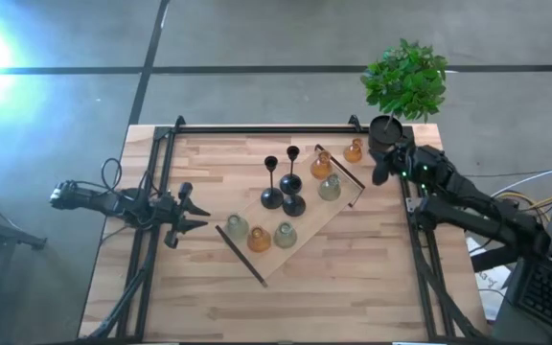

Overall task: Pick & Place candle stick holders
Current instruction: Put the yellow candle holder on the shelf

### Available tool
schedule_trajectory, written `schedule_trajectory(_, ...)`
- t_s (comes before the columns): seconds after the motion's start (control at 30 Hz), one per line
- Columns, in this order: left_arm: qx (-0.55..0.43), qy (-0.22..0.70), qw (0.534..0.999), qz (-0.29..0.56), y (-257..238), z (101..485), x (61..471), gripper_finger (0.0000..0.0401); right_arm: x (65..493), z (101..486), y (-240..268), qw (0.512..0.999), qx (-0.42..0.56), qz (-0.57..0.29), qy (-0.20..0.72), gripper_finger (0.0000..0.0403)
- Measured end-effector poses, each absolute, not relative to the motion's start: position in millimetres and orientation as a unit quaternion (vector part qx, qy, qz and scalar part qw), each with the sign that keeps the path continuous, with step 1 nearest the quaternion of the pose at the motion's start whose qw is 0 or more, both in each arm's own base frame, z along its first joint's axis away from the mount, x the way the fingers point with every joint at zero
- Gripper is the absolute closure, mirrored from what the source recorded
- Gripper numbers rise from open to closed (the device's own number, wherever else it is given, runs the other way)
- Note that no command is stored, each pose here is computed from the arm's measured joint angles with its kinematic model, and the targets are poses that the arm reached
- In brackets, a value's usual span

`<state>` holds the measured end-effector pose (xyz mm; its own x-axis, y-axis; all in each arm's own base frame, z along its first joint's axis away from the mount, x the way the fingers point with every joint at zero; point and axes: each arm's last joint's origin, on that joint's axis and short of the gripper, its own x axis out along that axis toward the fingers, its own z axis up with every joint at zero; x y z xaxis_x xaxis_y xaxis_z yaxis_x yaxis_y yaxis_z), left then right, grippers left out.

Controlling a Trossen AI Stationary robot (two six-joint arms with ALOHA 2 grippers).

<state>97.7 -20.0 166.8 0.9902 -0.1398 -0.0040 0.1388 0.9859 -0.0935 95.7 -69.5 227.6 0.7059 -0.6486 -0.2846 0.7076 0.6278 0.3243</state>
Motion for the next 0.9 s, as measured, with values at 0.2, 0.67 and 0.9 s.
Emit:
schedule_trajectory(0.2, -0.047, 0.005, 0.996, -0.070, -19.9, 166.8, 97.7, 0.0281, 88.5, 213.1, -83.2, 0.893, 0.237, -0.379, 0.053, 0.0395)
schedule_trajectory(0.67, -0.047, 0.005, 0.996, -0.070, -20.0, 166.8, 97.7, 0.0281, 88.7, 156.1, -97.6, 0.897, 0.195, -0.387, 0.083, 0.0395)
schedule_trajectory(0.9, -0.047, 0.005, 0.996, -0.070, -19.9, 166.8, 97.7, 0.0281, 87.2, 136.8, -96.2, 0.902, 0.169, -0.385, 0.096, 0.0395)
